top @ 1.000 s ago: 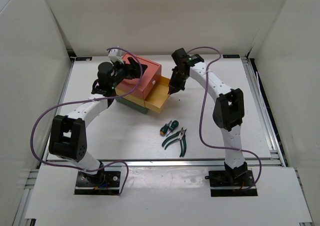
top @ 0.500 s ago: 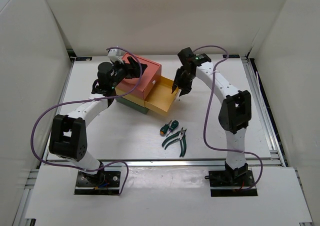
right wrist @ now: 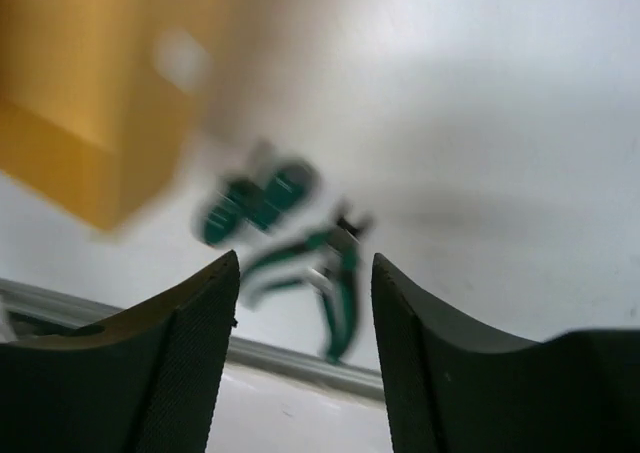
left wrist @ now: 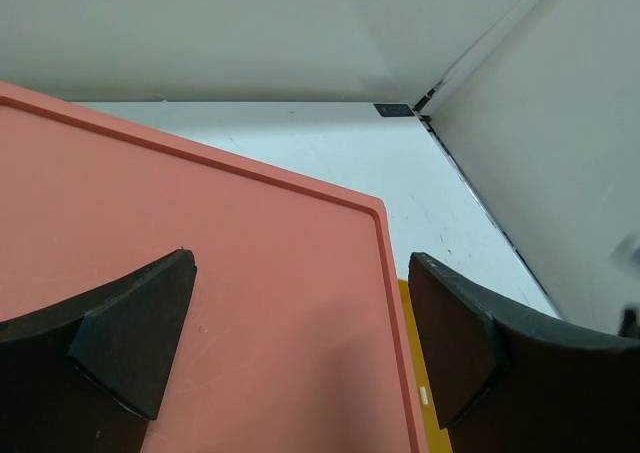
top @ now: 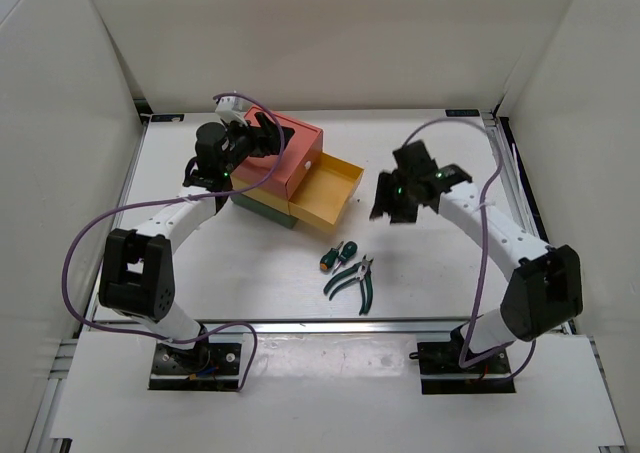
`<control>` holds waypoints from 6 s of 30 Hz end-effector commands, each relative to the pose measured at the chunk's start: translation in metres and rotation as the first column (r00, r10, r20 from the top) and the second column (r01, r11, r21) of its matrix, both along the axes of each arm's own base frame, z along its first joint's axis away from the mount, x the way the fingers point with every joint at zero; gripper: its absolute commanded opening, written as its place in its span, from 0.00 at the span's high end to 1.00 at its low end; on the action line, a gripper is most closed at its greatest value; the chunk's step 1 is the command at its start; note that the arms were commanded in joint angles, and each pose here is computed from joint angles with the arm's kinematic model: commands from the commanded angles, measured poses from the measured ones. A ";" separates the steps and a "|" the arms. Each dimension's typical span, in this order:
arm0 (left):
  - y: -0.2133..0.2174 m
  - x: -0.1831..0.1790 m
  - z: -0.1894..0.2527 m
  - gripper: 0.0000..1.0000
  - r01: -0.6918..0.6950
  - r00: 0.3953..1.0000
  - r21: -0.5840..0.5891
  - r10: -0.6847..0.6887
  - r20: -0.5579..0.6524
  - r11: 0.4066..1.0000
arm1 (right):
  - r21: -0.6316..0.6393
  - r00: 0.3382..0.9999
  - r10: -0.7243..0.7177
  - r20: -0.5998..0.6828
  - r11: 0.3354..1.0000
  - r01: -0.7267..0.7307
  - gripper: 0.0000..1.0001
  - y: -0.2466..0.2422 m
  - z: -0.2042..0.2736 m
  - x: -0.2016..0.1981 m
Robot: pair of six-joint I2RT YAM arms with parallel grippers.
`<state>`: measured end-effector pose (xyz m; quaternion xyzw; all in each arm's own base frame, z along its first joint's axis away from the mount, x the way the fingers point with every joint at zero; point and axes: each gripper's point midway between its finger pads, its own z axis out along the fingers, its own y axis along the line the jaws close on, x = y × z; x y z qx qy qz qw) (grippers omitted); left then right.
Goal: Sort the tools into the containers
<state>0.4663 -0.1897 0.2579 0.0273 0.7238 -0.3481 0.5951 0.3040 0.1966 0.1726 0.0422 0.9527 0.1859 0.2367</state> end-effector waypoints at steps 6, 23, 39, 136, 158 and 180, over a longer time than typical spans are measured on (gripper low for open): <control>0.013 -0.032 -0.125 0.01 -0.013 0.916 0.072 0.041 -0.399 0.997 | -0.119 0.956 0.273 -0.113 0.951 -0.285 0.46 0.001 -0.093 -0.112; 0.013 -0.040 -0.129 0.01 0.001 0.910 0.079 0.032 -0.414 0.997 | -0.307 0.874 0.486 -0.017 0.829 -0.467 0.51 0.039 -0.126 -0.117; 0.015 -0.047 -0.133 0.01 -0.005 0.907 0.071 0.034 -0.419 0.997 | -0.342 0.836 0.518 -0.182 0.764 -0.547 0.72 0.041 -0.154 -0.126; 0.009 -0.037 -0.120 0.01 -0.013 0.915 0.026 0.023 -0.404 1.000 | -0.188 0.904 0.311 0.292 0.946 -0.265 0.36 0.114 0.075 0.087; 0.009 -0.043 -0.132 0.01 -0.015 0.903 0.021 0.022 -0.430 1.000 | -0.126 0.965 0.260 -0.038 0.957 -0.262 0.34 0.000 -0.089 -0.129; 0.015 -0.053 -0.132 0.01 -0.017 0.903 0.052 0.037 -0.429 0.999 | -0.333 0.915 0.266 -0.302 0.870 -0.363 0.88 -0.019 -0.164 -0.148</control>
